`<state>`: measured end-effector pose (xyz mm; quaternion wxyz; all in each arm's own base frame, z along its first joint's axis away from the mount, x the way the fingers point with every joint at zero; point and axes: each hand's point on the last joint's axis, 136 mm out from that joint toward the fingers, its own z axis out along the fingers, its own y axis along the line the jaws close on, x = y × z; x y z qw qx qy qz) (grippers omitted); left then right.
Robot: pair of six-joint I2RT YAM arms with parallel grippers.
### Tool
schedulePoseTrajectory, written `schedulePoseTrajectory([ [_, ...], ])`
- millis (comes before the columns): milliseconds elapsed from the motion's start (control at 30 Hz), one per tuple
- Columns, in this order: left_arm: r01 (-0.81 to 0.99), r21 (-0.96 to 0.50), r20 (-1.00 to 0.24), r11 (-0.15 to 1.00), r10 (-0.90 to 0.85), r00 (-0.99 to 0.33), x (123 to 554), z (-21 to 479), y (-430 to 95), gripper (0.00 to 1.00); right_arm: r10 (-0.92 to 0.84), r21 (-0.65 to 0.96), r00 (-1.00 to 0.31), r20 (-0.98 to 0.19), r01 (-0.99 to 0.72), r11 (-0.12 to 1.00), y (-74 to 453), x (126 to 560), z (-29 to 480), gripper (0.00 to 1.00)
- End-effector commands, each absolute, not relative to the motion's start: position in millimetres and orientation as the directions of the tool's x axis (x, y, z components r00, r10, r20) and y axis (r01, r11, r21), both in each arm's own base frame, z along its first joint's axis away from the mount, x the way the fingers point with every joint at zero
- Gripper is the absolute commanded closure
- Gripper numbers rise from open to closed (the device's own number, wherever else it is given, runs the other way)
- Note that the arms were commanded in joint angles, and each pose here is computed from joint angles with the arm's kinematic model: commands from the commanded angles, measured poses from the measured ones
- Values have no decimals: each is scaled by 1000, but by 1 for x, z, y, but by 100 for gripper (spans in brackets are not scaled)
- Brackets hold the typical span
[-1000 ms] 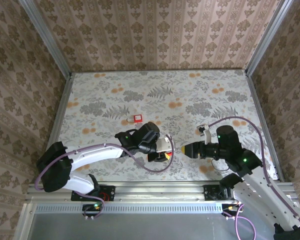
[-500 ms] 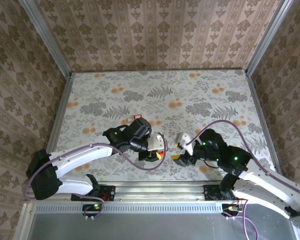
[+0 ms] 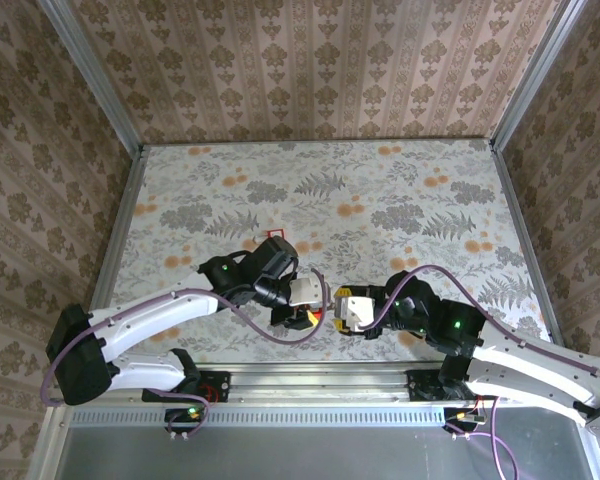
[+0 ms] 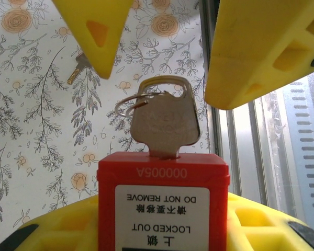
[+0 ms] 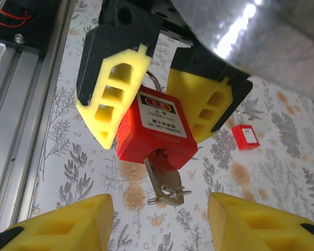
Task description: Unlock with the key
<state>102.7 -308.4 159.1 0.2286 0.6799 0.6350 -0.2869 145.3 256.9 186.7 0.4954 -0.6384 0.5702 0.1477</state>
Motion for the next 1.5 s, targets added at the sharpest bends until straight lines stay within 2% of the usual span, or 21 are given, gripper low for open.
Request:
schedulePoseTrajectory([
  [0, 990, -65, -698, -124, 715, 44, 99, 167, -312, 100, -557, -516, 365, -746, -845, 138, 262, 147, 196, 50],
  [300, 989, -77, -699, -125, 714, 36, 99, 167, -314, 100, -545, -483, 352, -760, -868, 112, 265, 141, 188, 67],
  [667, 985, -98, -724, -140, 689, 26, 93, 172, -317, 100, -517, -465, 342, -785, -877, 125, 270, 141, 187, 72],
  [733, 985, -98, -722, -142, 691, 28, 93, 171, -317, 100, -506, -454, 337, -794, -882, 124, 271, 139, 188, 76],
  [867, 987, -85, -719, -135, 694, 33, 94, 171, -316, 100, -504, -415, 315, -804, -905, 96, 272, 132, 184, 94],
  [933, 990, -61, -720, -128, 692, 45, 96, 171, -316, 100, -491, -397, 303, -817, -913, 97, 272, 129, 187, 97],
  [1267, 976, 211, -706, -55, 682, 191, 109, 170, -318, 100, -341, -186, 126, -931, -971, 149, 274, 123, 208, 96],
  [1333, 970, 238, -711, -45, 672, 206, 110, 173, -318, 100, -316, -143, 88, -945, -978, 154, 274, 123, 211, 93],
  [1467, 961, 277, -713, -17, 666, 218, 113, 178, -314, 100, -259, -70, 19, -966, -980, 188, 272, 123, 218, 80],
])
